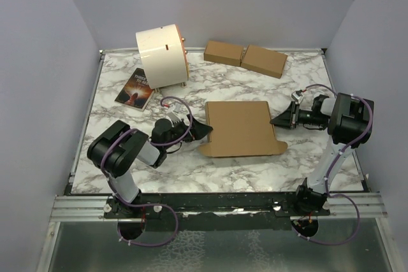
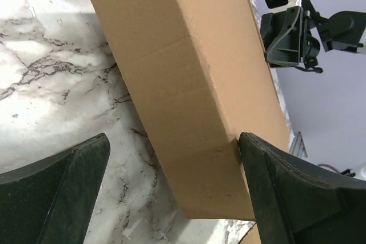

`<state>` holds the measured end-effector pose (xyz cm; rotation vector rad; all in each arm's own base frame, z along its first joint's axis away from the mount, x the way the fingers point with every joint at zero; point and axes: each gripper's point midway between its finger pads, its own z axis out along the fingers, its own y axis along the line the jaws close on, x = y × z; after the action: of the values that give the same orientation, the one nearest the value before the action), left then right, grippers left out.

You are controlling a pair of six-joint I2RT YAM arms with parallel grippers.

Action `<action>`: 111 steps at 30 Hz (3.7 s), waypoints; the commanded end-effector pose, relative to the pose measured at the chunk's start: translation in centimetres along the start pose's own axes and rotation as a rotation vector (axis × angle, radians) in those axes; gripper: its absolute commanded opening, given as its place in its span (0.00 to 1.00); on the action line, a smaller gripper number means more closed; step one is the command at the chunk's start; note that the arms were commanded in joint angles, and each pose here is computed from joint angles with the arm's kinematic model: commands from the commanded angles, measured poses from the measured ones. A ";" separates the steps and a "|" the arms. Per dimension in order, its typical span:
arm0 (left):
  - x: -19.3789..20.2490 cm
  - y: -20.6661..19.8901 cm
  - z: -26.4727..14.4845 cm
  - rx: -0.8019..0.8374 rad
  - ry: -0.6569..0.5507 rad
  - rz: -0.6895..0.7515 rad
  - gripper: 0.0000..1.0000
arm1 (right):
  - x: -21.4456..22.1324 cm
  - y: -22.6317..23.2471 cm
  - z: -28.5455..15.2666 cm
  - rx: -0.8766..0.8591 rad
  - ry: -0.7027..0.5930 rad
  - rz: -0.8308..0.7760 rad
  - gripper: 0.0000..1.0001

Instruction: Fold the paper box

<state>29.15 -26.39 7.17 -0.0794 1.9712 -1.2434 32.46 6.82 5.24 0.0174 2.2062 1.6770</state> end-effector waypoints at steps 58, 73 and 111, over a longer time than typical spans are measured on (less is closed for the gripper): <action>-4.6 -3.6 -0.5 -0.103 -0.257 -0.551 0.32 | 0.5 22.7 2.9 0.035 0.061 -1.528 0.98; -5.4 -3.2 -0.5 -0.232 -0.271 -0.726 0.33 | 6.6 20.1 11.3 0.180 0.274 -1.940 1.00; -5.3 -3.3 -1.2 -0.237 -0.276 -0.781 0.39 | 4.8 16.1 13.8 0.536 0.016 -2.277 0.57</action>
<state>30.93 -25.06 12.39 -1.1567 1.9131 -1.3254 28.47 24.93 13.68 -1.6196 1.0364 -0.2362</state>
